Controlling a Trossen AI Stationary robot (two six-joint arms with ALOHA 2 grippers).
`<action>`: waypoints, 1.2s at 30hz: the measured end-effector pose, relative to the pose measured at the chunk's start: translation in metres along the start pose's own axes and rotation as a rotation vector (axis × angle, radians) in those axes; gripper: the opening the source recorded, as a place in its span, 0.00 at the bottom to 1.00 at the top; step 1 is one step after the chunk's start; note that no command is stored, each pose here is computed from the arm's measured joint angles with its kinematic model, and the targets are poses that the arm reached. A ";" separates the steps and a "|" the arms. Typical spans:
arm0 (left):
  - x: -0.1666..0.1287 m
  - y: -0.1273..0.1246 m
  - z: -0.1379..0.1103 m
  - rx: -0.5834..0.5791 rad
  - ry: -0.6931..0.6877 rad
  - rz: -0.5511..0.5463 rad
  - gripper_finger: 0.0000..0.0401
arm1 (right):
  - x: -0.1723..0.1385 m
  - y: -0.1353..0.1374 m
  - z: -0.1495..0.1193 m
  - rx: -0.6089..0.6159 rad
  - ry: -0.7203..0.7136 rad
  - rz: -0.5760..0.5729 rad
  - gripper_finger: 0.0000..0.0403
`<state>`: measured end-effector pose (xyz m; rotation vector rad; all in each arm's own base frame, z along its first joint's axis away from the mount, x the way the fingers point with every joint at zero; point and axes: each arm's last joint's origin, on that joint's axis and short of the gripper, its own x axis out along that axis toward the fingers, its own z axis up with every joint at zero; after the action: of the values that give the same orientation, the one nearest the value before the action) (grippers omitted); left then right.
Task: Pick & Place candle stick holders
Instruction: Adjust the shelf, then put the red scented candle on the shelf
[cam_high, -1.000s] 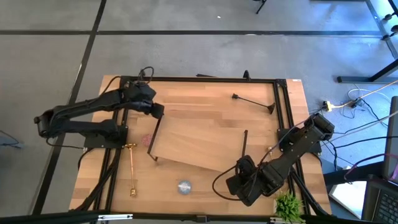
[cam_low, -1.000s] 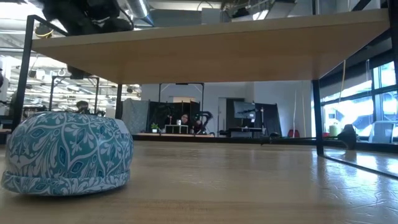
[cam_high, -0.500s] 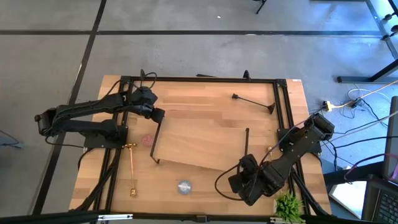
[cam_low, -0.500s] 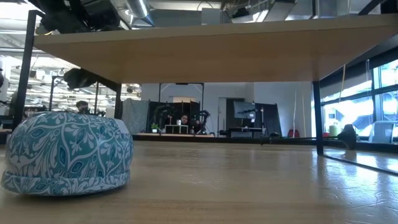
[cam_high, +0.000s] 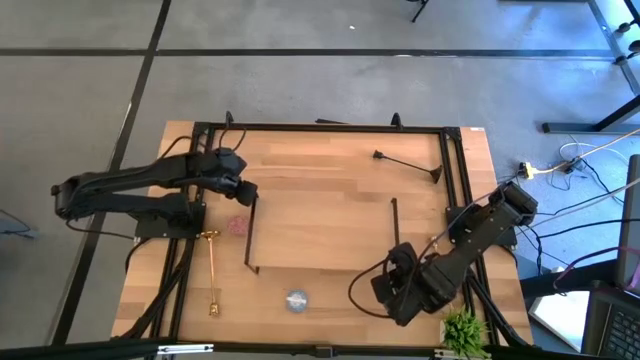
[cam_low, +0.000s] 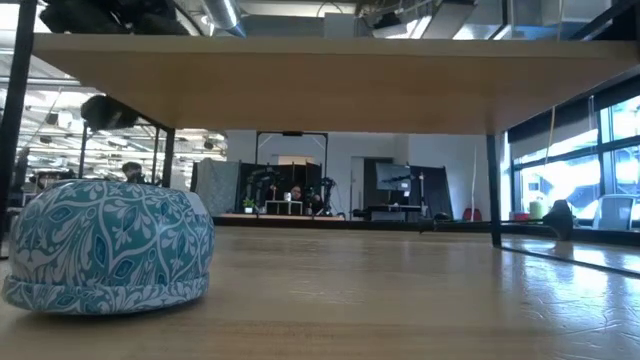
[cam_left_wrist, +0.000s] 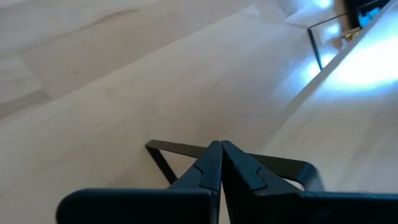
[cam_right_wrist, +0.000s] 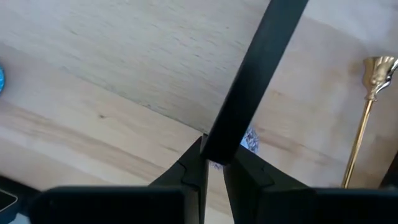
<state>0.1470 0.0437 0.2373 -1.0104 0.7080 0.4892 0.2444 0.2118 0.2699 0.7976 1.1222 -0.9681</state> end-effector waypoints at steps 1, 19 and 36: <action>-0.002 0.000 -0.001 -0.003 -0.013 0.000 0.00 | 0.000 0.000 0.001 0.002 -0.001 -0.001 0.12; -0.014 0.002 -0.003 -0.029 -0.102 0.020 0.00 | -0.027 -0.003 0.003 0.013 -0.013 0.012 0.12; -0.030 0.004 -0.002 -0.060 -0.288 0.038 0.01 | -0.111 -0.001 0.020 -0.127 -0.189 0.327 0.12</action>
<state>0.1235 0.0424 0.2562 -0.9588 0.4578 0.6771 0.2352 0.2176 0.3825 0.7416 0.8487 -0.6759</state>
